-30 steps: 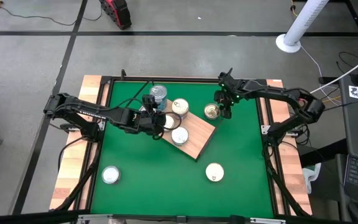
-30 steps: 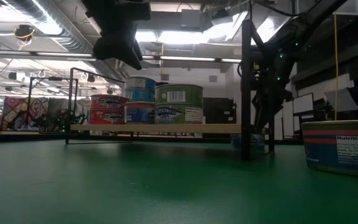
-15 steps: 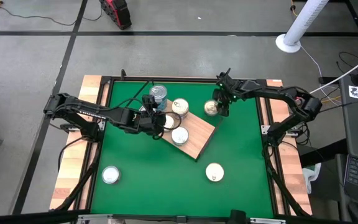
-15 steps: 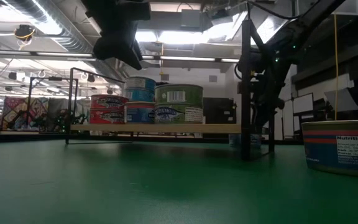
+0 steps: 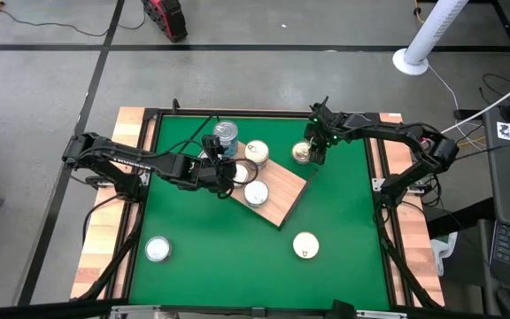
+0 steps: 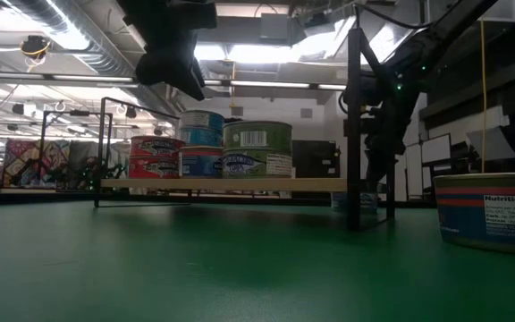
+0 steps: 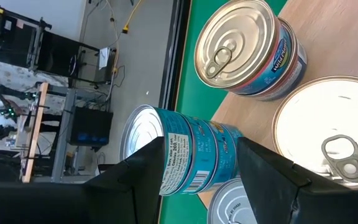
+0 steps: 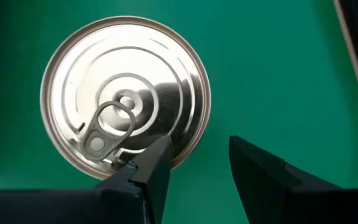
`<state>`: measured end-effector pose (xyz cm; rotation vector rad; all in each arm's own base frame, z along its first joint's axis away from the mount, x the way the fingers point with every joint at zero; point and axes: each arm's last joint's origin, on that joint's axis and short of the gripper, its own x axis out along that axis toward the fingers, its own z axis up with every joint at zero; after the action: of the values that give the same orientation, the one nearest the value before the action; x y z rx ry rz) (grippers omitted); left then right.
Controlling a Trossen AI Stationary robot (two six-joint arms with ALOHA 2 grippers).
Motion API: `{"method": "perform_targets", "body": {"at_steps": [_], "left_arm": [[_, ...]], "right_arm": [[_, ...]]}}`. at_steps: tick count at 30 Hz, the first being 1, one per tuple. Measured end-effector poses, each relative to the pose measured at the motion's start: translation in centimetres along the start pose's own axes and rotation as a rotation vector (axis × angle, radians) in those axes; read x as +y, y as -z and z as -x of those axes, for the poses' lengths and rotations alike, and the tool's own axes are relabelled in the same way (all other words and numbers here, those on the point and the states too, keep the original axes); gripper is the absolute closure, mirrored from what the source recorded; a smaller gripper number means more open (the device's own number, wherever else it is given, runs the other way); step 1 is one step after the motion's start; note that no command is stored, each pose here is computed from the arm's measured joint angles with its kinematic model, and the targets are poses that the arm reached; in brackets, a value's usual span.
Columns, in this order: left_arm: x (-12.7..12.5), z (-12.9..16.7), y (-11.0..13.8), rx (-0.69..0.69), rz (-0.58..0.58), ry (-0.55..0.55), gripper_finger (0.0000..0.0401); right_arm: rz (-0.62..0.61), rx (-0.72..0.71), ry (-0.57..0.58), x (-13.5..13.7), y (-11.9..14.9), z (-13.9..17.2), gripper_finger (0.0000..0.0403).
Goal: Stack canned seafood by type on shelf
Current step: Stack the blue and pink tuna can on top of the blue and pink tuna can on the shelf
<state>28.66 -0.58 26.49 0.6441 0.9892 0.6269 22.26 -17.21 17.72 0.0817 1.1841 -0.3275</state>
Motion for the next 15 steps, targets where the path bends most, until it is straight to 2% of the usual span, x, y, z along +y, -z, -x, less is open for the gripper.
{"method": "perform_targets", "body": {"at_steps": [9, 15], "left_arm": [[-0.05, 0.01, -0.01, -0.003, 0.000, 0.014, 0.0205], [-0.05, 0.01, -0.01, -0.003, 0.000, 0.016, 0.0205]], "right_arm": [[-0.055, 0.058, -0.166, 0.76, 0.85, 0.13, 0.0236], [-0.055, 0.064, -0.175, 0.84, 0.93, 0.13, 0.0236]]}}
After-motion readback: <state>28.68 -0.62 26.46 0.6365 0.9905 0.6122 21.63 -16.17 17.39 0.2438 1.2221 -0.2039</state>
